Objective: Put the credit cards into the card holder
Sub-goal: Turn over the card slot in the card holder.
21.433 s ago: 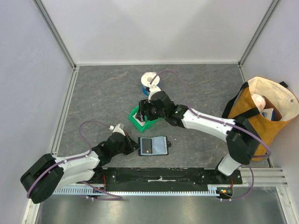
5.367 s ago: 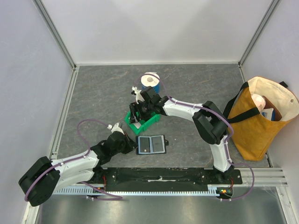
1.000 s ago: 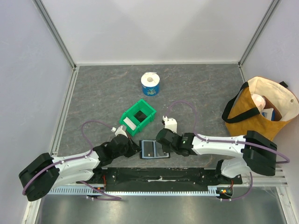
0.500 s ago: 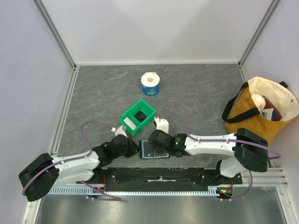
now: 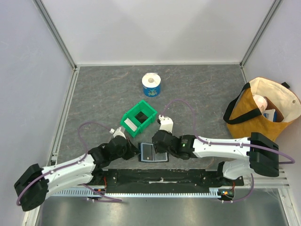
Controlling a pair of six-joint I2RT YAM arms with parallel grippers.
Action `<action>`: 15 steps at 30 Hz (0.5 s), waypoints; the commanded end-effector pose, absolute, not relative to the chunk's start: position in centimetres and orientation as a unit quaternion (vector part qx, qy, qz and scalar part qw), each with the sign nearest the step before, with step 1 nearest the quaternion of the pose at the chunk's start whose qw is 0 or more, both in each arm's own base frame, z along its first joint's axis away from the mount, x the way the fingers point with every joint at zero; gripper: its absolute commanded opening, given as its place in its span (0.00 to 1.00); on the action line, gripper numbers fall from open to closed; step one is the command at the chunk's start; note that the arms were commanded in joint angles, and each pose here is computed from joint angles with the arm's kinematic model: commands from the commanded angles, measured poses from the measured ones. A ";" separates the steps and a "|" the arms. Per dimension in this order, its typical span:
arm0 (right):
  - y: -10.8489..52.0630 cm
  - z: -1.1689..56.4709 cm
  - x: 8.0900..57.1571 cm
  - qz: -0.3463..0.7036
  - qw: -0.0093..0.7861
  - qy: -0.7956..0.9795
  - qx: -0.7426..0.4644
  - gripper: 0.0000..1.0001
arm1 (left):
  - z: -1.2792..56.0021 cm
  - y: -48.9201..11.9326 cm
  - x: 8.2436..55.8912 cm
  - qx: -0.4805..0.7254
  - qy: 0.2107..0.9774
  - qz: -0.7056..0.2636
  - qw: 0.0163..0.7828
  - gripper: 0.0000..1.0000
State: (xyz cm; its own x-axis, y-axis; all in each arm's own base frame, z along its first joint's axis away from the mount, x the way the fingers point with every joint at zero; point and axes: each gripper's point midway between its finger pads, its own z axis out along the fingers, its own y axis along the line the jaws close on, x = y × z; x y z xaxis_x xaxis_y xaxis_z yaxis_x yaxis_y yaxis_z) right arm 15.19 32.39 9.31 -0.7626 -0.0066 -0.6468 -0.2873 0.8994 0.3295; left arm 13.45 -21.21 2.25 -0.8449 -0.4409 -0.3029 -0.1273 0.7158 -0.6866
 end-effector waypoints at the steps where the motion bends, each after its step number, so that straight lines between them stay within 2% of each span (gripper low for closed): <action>1: 30.8 10.6 16.9 0.168 0.378 0.909 -0.038 0.00 | 7.1 -21.4 14.2 -0.149 0.889 -0.350 0.254 0.02; 7: 29.9 11.3 17.3 0.162 0.394 0.904 -0.028 0.00 | 9.3 -22.1 14.3 -0.125 0.896 -0.341 0.255 0.02; 15: 29.0 12.1 17.4 0.168 0.403 0.899 -0.013 0.00 | 6.8 -22.3 13.6 -0.131 0.912 -0.316 0.226 0.02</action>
State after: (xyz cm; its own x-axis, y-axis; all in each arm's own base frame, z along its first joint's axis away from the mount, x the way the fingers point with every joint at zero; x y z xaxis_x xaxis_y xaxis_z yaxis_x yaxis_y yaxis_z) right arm 16.58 29.40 9.88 -0.7147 0.0320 -0.6987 -0.2006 0.9476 0.2486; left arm 13.95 -22.25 7.20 -0.8558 -0.4011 -0.3267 -0.1044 0.7523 -0.6505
